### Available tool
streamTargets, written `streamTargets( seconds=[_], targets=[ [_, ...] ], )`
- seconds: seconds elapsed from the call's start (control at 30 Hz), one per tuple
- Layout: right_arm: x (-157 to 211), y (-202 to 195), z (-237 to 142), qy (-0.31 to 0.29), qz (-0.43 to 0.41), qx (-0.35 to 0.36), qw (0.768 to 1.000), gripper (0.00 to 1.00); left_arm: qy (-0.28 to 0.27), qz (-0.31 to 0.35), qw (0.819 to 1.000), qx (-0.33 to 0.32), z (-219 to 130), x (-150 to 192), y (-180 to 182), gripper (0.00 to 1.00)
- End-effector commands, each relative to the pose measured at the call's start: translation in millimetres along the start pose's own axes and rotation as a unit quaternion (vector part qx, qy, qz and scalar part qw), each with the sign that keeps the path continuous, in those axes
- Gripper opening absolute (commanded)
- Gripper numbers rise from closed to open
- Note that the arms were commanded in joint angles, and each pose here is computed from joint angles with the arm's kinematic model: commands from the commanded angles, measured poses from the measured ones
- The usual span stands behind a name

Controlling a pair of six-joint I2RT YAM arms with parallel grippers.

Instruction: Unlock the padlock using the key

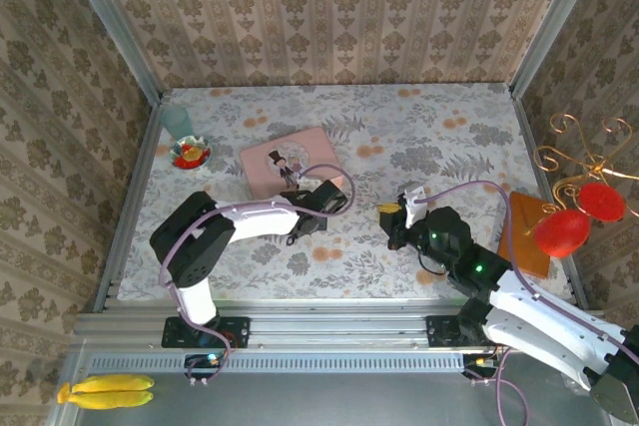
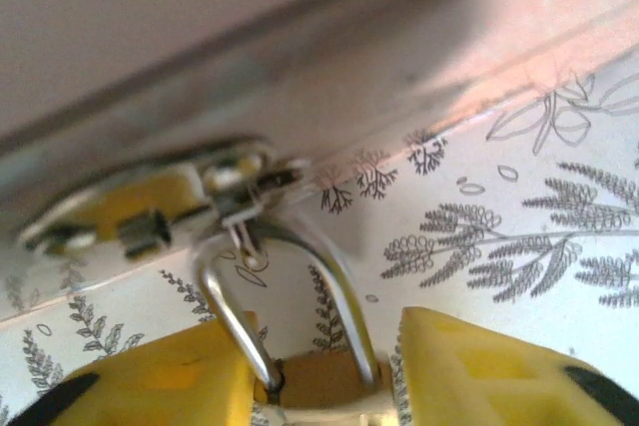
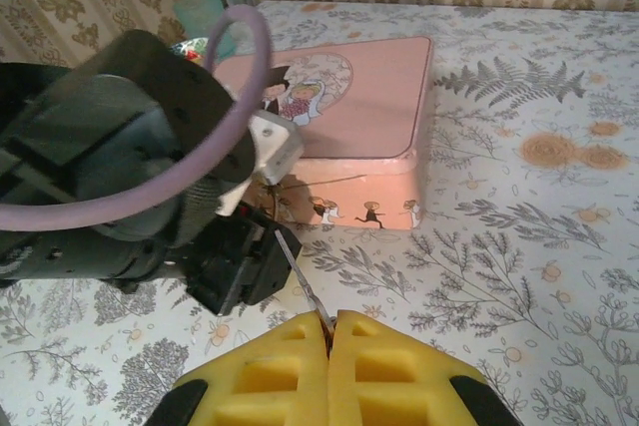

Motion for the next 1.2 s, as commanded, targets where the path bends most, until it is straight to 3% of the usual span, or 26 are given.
streamTargets(
  seconds=[0.0, 0.2, 0.47, 0.6, 0.9, 1.17],
  targets=[
    [3.5, -12.0, 3.5, -0.001, -0.003, 0.027, 1.0, 0.0, -0.049, -0.016, 0.998, 0.045, -20.6, -14.9, -9.8, 0.54],
    [4.3, -13.8, 5.8, 0.003, 0.005, 0.029, 1.0, 0.0, -0.122, 0.004, 0.985, 0.125, -35.0, -11.4, -3.7, 0.57],
    [-3.4, -0.4, 14.4, 0.02, 0.029, 0.0, 0.999, 0.0, -0.161, 0.006, 0.933, 0.322, -43.1, 1.5, -13.3, 0.59],
    [-7.6, 6.7, 18.4, 0.03, 0.038, -0.014, 0.999, 0.0, -0.159, 0.012, 0.931, 0.33, -36.3, 8.5, -7.4, 0.59],
    [-12.3, 13.7, 23.4, 0.03, 0.068, -0.027, 0.997, 0.0, -0.161, -0.045, 0.92, 0.356, -12.6, 5.7, 18.5, 0.59],
    [-15.2, 16.1, 22.8, 0.029, 0.077, -0.029, 0.996, 0.0, -0.148, -0.06, 0.912, 0.379, 4.9, 9.0, 13.0, 0.51]
  ],
)
Point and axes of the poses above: each hand's point on the last joint's axis, 136 mm out from that joint toward the fingers, its own z axis out along the fingers, its own y axis along the line the jaws close on, x = y × z, the point moved 1 cm from there along -z, back along the fingers, and after that the axes turned 1 degree about z, right-handed, at the moved point
